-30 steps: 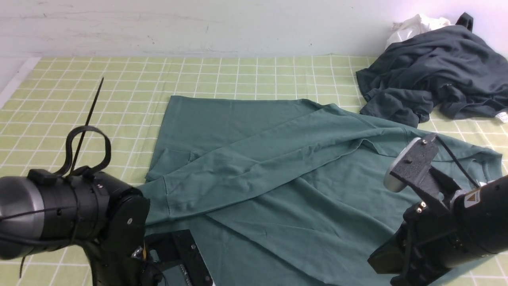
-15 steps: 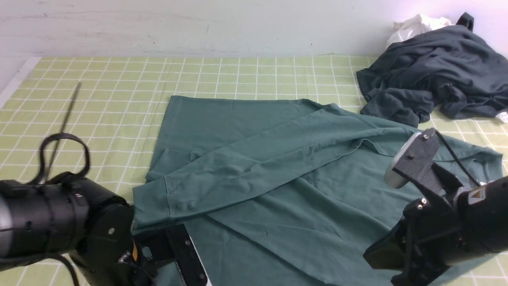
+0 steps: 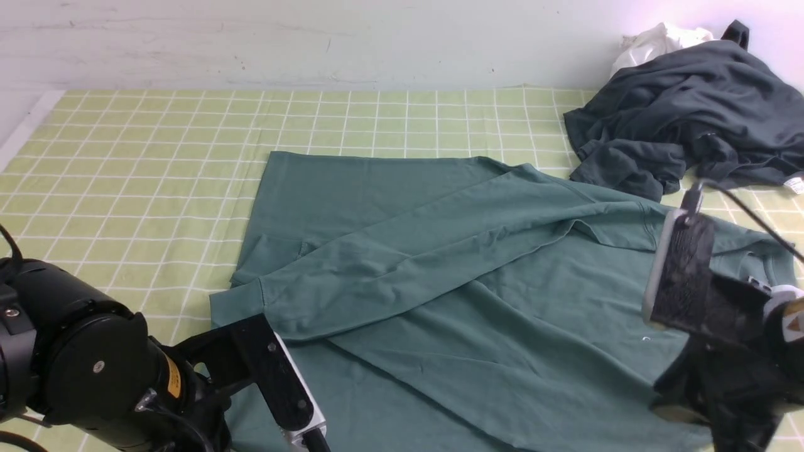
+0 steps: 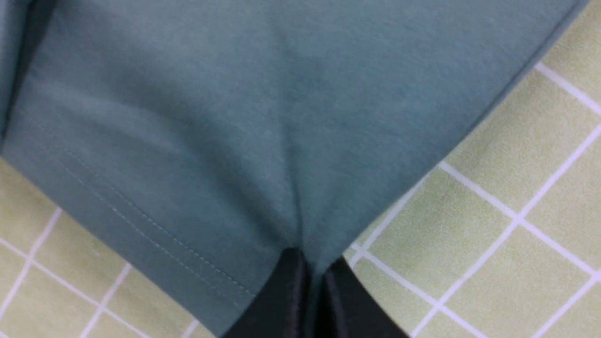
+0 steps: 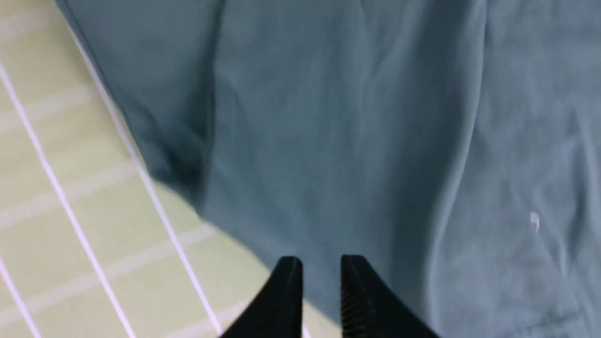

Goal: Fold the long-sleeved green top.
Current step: Use both arms simultaneously to clamp the lower edge of the clothing fabric

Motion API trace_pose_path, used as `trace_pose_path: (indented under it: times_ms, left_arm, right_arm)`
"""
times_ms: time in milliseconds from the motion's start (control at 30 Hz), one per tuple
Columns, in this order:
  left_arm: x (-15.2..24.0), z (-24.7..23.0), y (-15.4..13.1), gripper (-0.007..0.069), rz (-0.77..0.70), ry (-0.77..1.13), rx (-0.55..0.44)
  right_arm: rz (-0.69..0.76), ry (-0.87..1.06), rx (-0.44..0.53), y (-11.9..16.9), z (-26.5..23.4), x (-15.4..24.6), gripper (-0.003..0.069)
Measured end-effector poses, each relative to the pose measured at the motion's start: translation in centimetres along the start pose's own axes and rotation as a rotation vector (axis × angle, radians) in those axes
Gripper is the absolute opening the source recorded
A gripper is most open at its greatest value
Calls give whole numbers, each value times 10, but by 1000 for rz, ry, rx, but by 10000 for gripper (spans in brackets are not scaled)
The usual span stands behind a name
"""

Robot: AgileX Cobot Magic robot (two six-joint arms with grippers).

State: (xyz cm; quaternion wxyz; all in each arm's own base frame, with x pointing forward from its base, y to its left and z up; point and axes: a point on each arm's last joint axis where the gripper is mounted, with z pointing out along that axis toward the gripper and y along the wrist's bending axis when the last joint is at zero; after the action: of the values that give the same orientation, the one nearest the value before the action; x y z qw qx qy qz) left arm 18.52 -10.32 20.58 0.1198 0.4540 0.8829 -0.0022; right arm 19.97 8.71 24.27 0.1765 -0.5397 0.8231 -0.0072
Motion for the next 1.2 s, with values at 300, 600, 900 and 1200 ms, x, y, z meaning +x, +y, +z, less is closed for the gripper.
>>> trace_pose_path:
  times_ms: [300,600,900,1200]
  left_arm:
    - [0,0,0,2,-12,2,0]
    - [0,0,0,2,-18,4,-1]
    - [1,0,0,1,-14,7,-5]
    - [1,0,0,1,-15,7,-5]
  right_arm:
    - [-143,210,-16,-5,50,18,356]
    - [-231,208,27,-8,75,21,331]
    - [-233,252,-16,-5,82,25,329]
    - [-257,249,-26,-5,90,25,190]
